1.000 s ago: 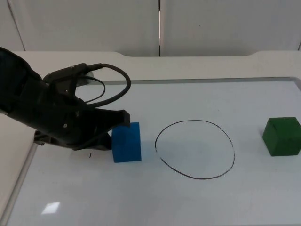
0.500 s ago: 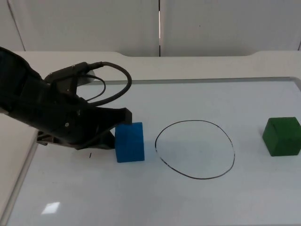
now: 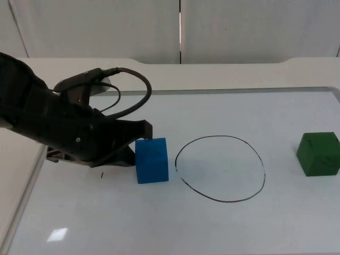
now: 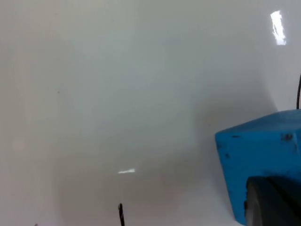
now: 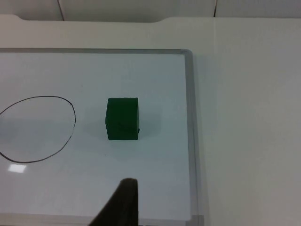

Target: Push the two cubes into the marked area.

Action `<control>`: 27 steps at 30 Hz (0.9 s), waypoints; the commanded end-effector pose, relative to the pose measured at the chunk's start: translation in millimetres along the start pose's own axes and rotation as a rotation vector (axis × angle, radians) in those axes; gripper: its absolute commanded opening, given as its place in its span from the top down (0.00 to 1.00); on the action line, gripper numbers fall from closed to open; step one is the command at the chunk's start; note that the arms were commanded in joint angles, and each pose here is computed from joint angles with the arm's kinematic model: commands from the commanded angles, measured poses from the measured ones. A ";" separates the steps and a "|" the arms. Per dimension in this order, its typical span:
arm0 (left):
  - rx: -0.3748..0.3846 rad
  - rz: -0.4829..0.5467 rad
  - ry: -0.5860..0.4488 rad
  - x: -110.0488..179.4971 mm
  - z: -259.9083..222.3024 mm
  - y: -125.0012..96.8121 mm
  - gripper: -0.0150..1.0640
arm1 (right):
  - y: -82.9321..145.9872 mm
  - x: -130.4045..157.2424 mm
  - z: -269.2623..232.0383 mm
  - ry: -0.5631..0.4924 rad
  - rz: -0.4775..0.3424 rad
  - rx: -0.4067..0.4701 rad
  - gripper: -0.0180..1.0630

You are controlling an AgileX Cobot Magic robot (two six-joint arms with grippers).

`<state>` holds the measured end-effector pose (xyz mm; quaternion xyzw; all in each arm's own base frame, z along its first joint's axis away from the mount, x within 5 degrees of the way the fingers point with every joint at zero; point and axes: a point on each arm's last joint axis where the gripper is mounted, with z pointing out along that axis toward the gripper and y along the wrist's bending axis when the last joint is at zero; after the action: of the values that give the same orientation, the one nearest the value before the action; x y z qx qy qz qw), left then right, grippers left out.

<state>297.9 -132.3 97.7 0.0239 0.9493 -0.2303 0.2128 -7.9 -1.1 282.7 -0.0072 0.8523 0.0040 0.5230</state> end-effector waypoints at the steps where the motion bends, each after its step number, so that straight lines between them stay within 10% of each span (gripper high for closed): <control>1: 0.017 0.002 -0.004 -0.3 1.4 -3.5 0.99 | 0.1 2.1 1.6 0.006 0.000 0.003 0.01; 27: 0.082 0.061 0.030 -0.5 17.3 -5.4 0.99 | 0.1 2.1 1.6 0.006 0.000 0.003 0.01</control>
<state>303.8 -141.0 85.1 0.0626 0.9434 -0.2546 0.2031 -7.9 -1.1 282.7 -0.0072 0.8523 0.0040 0.5230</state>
